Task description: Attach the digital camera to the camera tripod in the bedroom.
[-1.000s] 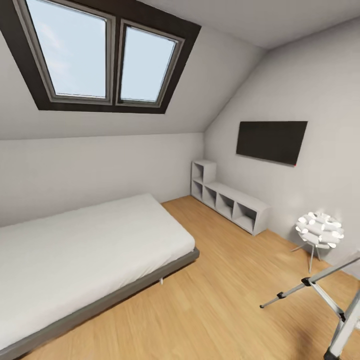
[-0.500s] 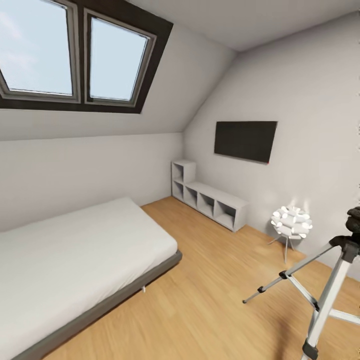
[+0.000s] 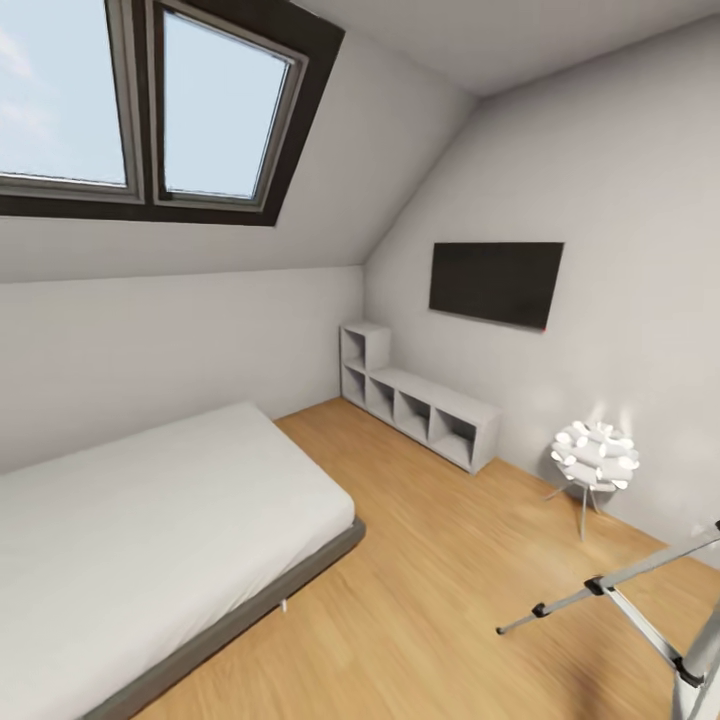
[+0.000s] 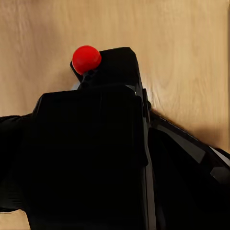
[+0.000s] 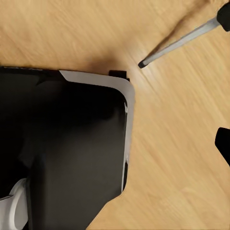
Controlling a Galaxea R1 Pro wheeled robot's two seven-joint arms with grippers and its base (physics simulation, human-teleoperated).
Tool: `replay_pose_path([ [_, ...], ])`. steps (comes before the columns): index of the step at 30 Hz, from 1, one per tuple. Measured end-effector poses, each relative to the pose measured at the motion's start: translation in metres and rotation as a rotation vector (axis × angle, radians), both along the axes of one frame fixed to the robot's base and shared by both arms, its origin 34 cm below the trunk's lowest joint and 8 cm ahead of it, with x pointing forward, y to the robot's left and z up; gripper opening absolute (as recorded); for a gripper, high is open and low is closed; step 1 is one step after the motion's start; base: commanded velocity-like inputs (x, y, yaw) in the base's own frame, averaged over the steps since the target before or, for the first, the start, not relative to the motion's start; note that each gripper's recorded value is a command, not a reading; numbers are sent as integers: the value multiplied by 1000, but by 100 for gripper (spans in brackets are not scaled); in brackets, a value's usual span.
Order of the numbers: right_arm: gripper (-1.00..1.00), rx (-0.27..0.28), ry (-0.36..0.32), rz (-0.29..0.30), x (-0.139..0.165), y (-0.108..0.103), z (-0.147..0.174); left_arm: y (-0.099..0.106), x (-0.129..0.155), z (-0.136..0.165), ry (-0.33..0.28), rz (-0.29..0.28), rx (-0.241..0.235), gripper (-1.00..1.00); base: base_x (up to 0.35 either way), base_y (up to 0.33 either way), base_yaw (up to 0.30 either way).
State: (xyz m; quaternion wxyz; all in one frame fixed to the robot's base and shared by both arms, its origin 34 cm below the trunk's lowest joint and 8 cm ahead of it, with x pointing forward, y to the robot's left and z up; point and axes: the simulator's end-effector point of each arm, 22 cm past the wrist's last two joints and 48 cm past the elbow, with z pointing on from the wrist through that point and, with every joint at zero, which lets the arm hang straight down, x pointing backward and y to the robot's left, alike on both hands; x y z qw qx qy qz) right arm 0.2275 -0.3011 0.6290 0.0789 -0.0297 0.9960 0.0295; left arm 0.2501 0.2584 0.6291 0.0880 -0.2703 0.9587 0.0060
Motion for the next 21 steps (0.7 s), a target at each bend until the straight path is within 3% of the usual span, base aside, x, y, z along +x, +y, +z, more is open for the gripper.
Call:
replay_pose_path([
  [7,100,1,1,0,0,0,0,0,0,0,0,0,0,-100,281,133,0],
  [21,100,1,1,-5,0,1,0,0,0,0,1,0,0,-100,36,17,-35],
])
